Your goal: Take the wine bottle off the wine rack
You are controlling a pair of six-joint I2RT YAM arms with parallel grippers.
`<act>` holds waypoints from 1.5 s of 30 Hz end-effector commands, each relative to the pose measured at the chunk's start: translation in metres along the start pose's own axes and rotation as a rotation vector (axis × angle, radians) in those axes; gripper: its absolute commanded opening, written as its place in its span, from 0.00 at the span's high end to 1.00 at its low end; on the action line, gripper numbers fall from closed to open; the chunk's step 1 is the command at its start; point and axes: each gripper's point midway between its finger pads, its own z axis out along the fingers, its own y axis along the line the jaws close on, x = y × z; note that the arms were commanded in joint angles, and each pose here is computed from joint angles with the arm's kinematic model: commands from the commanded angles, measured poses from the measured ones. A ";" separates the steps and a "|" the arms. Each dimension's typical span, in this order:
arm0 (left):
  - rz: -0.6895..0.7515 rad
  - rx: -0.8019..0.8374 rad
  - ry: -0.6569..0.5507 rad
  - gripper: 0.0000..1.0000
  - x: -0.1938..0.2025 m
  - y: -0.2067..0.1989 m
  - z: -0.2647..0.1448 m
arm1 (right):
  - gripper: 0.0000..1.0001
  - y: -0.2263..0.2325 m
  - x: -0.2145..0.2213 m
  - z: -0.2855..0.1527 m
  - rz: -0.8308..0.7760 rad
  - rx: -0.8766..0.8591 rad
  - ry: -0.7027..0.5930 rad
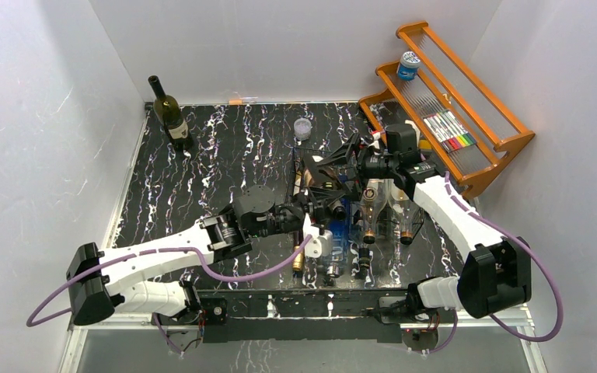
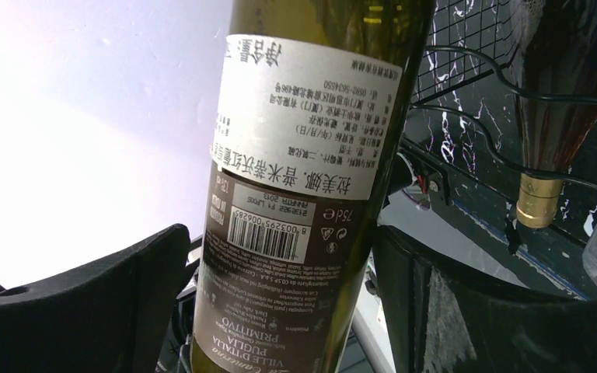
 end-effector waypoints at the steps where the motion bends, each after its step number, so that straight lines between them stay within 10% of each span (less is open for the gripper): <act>1: -0.030 -0.182 -0.139 1.00 -0.054 0.058 -0.025 | 0.02 0.022 -0.009 -0.012 -0.123 -0.069 -0.073; 23: -0.441 -0.866 0.284 1.00 -0.001 0.183 -0.120 | 0.02 0.037 -0.022 -0.050 -0.610 0.058 -0.253; 39: -0.714 -1.290 0.429 1.00 0.199 0.265 -0.262 | 0.02 0.026 -0.061 -0.107 -0.648 0.374 -0.612; 45: -0.707 -1.381 0.454 1.00 0.269 0.277 -0.294 | 0.02 0.036 -0.053 -0.111 -0.692 0.392 -0.562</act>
